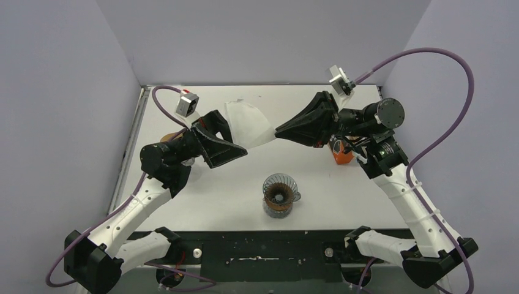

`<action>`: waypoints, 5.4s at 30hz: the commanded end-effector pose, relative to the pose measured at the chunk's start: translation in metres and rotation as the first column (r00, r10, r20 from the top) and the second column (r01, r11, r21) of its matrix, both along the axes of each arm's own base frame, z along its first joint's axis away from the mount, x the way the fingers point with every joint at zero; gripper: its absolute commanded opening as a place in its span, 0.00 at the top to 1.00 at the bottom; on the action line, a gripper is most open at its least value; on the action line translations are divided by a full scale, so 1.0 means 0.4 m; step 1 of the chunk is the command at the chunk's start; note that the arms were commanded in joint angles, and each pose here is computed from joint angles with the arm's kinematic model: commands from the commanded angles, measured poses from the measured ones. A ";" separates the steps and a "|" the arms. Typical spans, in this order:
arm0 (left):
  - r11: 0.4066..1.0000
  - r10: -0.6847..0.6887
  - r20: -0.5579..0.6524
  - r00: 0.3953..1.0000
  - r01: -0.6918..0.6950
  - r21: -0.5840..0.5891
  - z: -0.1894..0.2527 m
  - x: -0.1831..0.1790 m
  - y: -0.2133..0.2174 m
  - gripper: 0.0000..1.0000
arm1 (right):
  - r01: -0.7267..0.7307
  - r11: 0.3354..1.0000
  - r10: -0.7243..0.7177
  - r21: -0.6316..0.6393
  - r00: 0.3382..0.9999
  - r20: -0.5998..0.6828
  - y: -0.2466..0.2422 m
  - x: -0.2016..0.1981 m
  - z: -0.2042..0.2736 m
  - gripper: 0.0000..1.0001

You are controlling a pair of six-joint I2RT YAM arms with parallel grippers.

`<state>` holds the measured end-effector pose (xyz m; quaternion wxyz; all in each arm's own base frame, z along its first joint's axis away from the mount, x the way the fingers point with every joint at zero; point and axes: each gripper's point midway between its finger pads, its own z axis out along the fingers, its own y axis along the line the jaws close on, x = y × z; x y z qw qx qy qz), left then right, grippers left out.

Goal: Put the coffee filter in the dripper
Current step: Pick up the coffee filter from the coffee filter holder.

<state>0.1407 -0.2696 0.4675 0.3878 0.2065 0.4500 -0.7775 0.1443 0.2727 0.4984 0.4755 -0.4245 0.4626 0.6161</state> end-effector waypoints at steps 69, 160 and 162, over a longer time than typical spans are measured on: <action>0.859 -0.060 0.038 0.997 0.032 0.511 -0.344 0.035 -0.047 1.00 | 0.130 0.949 -0.225 -0.287 0.918 -0.327 0.061 0.152 -0.207 0.45; 0.876 -0.111 0.087 0.990 0.056 0.479 -0.307 -0.008 -0.032 1.00 | 0.166 0.929 -0.243 -0.331 0.947 -0.209 0.083 0.054 -0.244 0.44; 0.876 -0.113 0.087 0.990 0.058 0.479 -0.307 -0.009 -0.033 1.00 | 0.164 0.935 -0.236 -0.314 0.950 -0.205 0.083 0.050 -0.228 0.44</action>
